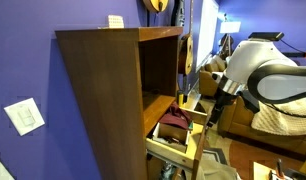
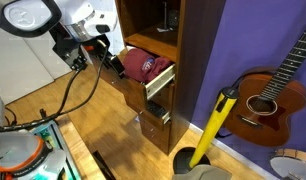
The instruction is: Pull open the top drawer on the chest of drawers, put the maroon cap into the drawer, push the top drawer closed
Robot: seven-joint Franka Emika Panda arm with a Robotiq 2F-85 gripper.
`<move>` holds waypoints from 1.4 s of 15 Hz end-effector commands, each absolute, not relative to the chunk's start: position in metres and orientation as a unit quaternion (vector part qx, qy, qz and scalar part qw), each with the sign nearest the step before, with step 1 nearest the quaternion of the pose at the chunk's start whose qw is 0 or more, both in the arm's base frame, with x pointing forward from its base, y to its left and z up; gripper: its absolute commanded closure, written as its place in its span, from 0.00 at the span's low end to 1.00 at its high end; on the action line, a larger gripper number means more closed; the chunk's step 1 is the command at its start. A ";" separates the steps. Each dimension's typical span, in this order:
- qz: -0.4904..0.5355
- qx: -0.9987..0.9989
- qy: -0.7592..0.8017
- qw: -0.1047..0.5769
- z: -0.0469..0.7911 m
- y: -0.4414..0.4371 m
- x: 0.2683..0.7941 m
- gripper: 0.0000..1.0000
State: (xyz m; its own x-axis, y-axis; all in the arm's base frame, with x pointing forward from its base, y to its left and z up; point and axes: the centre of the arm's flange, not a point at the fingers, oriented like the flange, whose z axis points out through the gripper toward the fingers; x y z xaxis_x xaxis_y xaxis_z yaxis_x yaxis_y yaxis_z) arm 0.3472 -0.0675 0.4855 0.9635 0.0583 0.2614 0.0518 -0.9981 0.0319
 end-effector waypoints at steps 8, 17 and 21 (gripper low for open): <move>0.196 0.980 0.023 0.036 0.448 -0.058 0.356 0.00; 0.250 0.967 -0.004 0.039 0.441 -0.065 0.379 0.00; 0.248 0.968 -0.012 0.038 0.443 -0.068 0.378 0.00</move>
State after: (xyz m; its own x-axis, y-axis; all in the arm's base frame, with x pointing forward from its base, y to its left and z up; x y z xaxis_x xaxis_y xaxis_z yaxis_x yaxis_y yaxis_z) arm 0.3794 -0.0688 0.4540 0.8738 0.0170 0.4859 -0.0198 -0.9973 0.0704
